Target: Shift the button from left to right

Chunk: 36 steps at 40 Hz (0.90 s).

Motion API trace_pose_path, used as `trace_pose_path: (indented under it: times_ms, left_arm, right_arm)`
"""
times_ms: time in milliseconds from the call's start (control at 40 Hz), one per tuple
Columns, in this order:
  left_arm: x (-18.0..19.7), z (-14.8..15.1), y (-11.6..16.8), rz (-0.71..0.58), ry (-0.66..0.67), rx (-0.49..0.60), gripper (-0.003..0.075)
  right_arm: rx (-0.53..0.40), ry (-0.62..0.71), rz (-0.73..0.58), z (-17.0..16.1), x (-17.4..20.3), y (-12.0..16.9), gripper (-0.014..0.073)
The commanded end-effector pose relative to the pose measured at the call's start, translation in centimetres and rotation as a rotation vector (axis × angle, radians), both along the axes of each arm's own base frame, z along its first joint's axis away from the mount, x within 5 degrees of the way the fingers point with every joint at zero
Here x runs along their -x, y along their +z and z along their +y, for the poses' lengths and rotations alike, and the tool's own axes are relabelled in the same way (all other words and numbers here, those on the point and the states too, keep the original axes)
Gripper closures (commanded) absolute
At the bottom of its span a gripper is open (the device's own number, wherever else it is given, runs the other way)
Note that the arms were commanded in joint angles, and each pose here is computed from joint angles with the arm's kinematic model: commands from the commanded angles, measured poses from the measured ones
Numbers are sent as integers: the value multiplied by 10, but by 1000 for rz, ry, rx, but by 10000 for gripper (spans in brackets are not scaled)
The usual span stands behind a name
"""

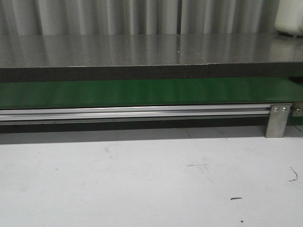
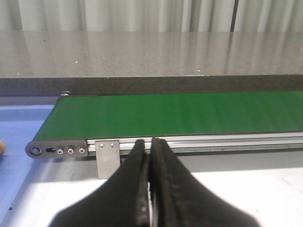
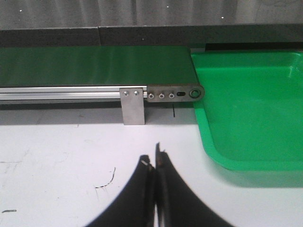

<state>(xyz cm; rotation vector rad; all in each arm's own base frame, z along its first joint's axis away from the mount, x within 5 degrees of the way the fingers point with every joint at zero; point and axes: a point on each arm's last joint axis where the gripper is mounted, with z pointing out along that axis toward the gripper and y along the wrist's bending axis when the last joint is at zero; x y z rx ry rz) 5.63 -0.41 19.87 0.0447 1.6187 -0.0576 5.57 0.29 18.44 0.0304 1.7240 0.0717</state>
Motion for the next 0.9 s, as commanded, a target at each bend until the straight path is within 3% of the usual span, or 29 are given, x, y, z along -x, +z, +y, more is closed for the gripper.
trace_pose_path:
  times_ms: [0, 875]
  left_arm:
    - [0, 0, -1, -75, 1, 15, 741]
    - [0, 0, -1, -75, 1, 15, 741]
  right_arm:
    - [13, -13, -95, -1, 0, 10, 664]
    - [12, -14, -104, -1, 0, 11, 664]
